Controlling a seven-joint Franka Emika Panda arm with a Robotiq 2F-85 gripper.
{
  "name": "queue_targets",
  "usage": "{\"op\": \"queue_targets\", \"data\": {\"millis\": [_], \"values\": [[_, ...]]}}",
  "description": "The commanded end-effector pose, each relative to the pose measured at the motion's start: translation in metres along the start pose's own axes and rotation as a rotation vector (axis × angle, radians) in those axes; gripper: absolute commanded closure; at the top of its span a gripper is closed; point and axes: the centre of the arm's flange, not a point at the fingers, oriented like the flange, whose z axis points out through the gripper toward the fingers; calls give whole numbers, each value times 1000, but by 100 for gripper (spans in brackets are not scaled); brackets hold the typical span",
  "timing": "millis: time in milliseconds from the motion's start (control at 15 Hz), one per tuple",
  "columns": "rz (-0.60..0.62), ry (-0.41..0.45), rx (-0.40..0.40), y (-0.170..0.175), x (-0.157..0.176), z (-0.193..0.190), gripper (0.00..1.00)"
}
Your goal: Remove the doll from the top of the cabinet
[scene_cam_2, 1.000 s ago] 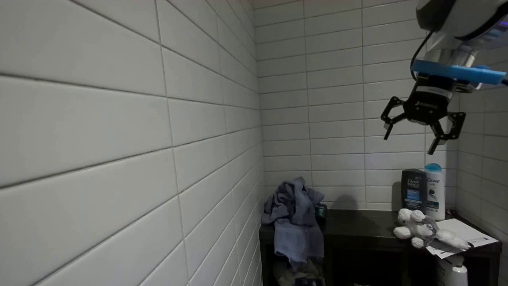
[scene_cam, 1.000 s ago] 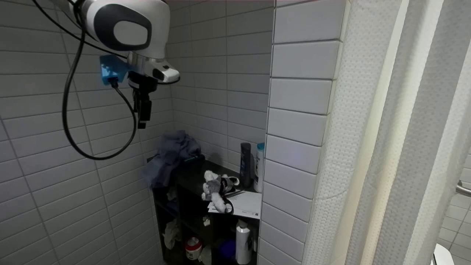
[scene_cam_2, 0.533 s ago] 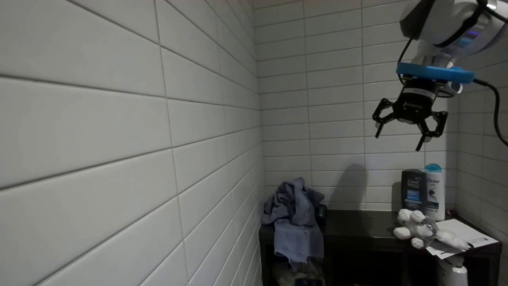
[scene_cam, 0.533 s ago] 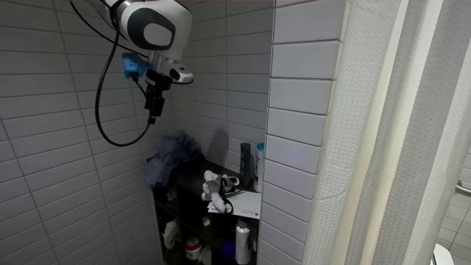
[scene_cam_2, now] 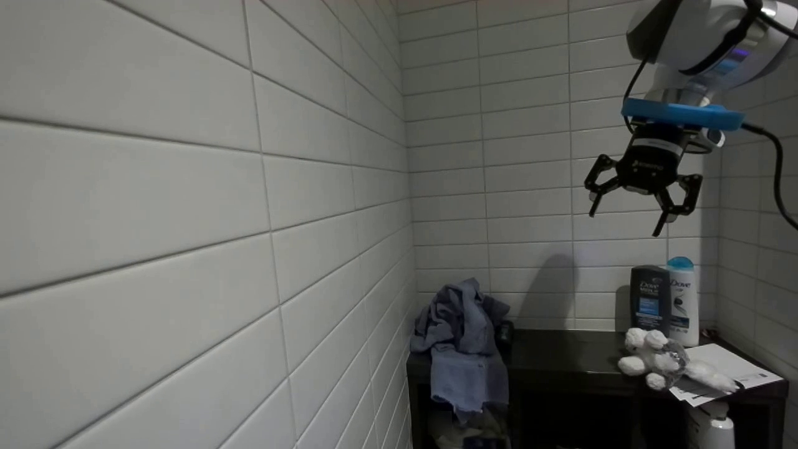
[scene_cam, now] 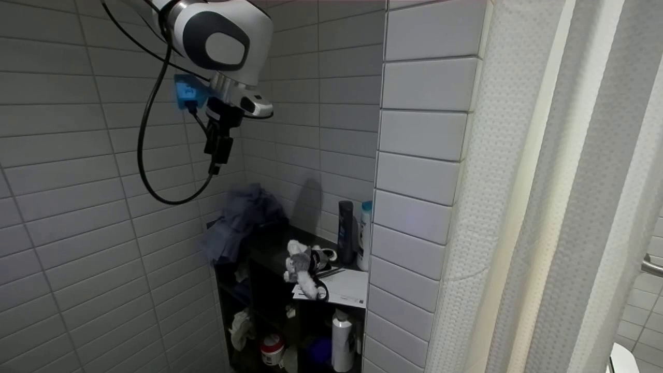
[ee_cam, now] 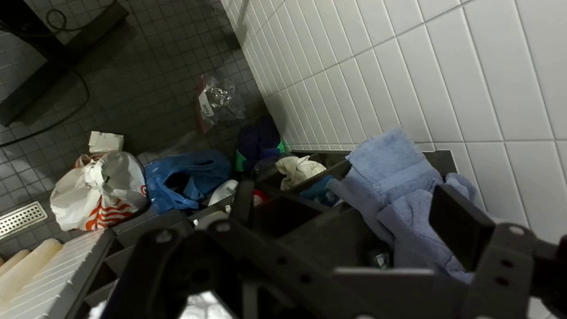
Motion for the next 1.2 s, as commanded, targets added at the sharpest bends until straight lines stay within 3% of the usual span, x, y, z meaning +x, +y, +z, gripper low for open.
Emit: {"op": "queue_targets", "data": {"millis": [0,333,933,1067,1133], "values": [[0,0,0,0,0,0,0],[24,24,14,-4,5,1,0],[310,486,193,-24,102,35,0],[316,466,140,-17,101,40,0],[285,383,75,-11,95,40,0]]}}
